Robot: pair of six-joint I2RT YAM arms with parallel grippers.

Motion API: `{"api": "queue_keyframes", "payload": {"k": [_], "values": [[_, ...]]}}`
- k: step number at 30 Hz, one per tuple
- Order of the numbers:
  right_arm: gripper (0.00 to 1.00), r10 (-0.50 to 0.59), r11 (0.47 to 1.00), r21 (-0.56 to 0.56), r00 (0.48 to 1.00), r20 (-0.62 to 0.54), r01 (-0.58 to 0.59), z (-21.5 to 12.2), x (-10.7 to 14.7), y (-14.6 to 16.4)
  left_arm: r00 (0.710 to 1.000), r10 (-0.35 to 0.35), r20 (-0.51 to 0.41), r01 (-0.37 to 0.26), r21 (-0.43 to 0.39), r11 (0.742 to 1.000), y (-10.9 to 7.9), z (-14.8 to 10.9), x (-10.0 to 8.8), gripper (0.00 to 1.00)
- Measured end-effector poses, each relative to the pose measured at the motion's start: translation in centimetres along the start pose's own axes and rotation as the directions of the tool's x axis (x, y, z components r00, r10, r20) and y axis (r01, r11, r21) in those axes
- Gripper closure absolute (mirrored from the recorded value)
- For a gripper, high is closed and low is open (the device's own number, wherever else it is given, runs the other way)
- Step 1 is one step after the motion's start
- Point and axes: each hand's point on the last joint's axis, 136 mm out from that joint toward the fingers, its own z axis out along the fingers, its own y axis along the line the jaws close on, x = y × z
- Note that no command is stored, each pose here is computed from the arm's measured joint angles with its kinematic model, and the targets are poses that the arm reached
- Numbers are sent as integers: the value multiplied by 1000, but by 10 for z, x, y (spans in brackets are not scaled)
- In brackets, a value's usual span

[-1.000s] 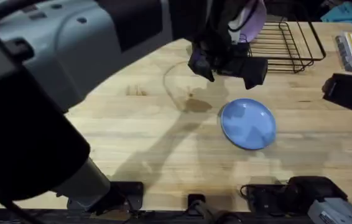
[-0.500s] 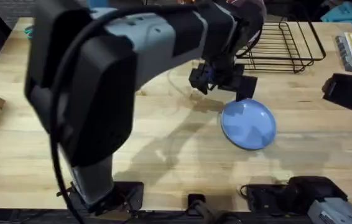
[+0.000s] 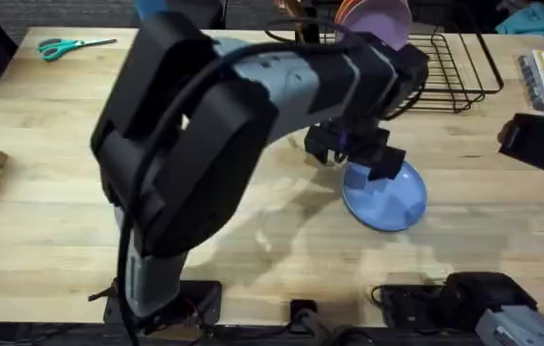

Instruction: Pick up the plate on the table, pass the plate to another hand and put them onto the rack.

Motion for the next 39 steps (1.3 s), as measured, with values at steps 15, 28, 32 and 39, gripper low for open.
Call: {"api": "queue_keyframes", "payload": {"k": [15, 28, 32, 39], "values": [[9, 3, 1000, 0, 1000, 0, -3, 0, 0, 0, 1000, 13, -5, -13, -41, 999, 2, 11, 3, 27], [9, 3, 1000, 0, 1000, 0, -3, 0, 0, 0, 1000, 31, 0, -31, -89, 996, 4, 18, 5, 98], [9, 3, 1000, 0, 1000, 0, -3, 0, 0, 0, 1000, 28, 0, -28, -88, 996, 5, 18, 4, 293], [9, 3, 1000, 0, 1000, 0, -3, 0, 0, 0, 1000, 24, -15, -25, -68, 997, 1, 18, 7, 598]]}}
